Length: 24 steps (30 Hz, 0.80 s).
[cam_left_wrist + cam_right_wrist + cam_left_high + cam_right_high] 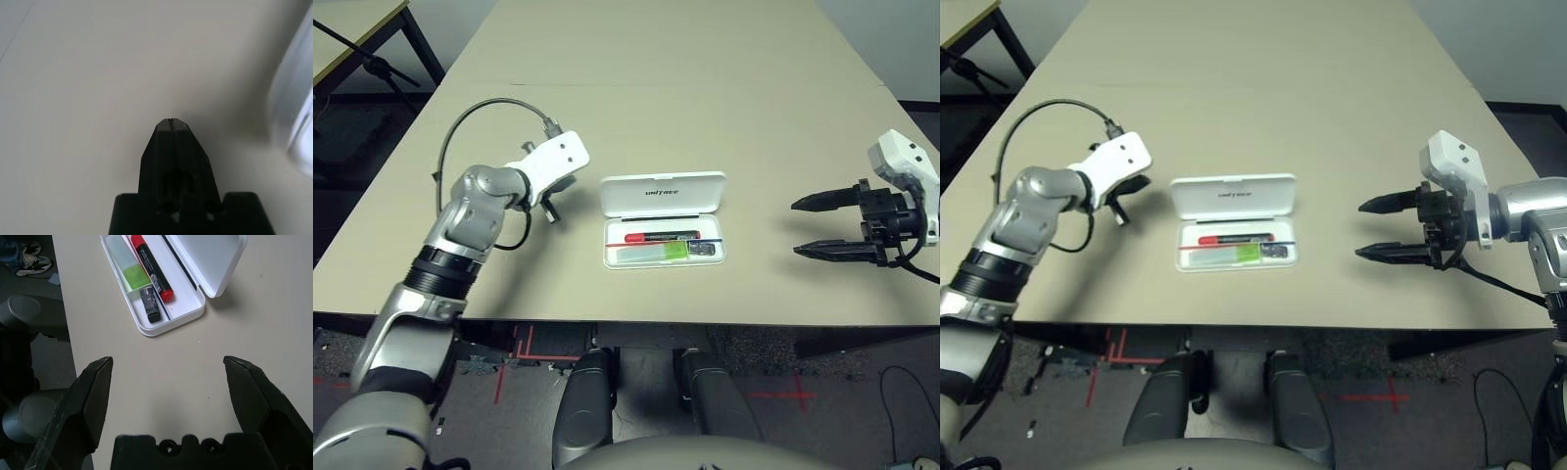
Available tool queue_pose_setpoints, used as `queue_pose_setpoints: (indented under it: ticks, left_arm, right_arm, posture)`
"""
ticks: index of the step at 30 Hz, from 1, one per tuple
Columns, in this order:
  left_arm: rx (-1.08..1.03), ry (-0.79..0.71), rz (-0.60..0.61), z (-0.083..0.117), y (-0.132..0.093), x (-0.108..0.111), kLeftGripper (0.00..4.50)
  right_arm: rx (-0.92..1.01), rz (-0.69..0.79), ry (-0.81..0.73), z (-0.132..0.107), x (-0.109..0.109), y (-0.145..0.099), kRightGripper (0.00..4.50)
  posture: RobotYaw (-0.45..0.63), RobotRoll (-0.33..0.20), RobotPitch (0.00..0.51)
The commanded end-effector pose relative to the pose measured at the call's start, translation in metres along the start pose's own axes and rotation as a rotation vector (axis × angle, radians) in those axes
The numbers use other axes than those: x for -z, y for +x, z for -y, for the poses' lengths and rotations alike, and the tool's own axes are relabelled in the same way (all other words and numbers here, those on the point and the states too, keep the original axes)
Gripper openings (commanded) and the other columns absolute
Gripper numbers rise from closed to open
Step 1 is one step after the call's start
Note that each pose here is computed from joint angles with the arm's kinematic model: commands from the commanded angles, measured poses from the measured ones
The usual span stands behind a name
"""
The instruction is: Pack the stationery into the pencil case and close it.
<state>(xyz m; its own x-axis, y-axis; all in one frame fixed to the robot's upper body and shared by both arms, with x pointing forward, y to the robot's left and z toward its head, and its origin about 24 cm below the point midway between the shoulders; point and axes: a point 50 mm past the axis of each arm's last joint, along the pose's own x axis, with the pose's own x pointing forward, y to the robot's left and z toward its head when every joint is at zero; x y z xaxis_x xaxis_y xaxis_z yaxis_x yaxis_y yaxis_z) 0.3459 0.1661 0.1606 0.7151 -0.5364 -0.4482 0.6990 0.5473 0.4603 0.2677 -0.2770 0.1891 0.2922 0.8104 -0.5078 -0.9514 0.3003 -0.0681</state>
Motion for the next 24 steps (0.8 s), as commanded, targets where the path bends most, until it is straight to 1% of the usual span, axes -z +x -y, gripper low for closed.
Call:
queue_pose_setpoints:
  ticks: [1,7,13,19,24]
  left_arm:
    - [0.027,-0.041,0.063,0.004,0.0,-0.011,0.03]
    - [0.118,-0.077,0.116,0.02,0.004,-0.019,0.03]
    - [0.248,-0.065,0.154,0.037,0.002,-0.025,0.03]
    - [0.394,-0.021,0.139,0.058,0.001,-0.023,0.03]
    - [0.469,-0.003,0.105,0.072,0.002,-0.017,0.03]
  right_arm:
    - [-0.008,-0.013,-0.002,-0.001,0.0,0.001,4.5]
    - [-0.007,-0.024,0.0,-0.002,0.003,0.002,4.5]
    - [-0.005,-0.029,0.001,-0.002,0.005,0.002,4.5]
    - [-0.005,-0.039,0.0,-0.001,0.007,0.003,4.5]
    - [-0.007,-0.045,-0.002,-0.001,0.009,0.004,4.5]
  posture:
    - [0.0,0.0,0.149]
    - [0.0,0.0,0.151]
    - [0.0,0.0,0.151]
    - [0.0,0.0,0.151]
    - [0.0,0.0,0.152]
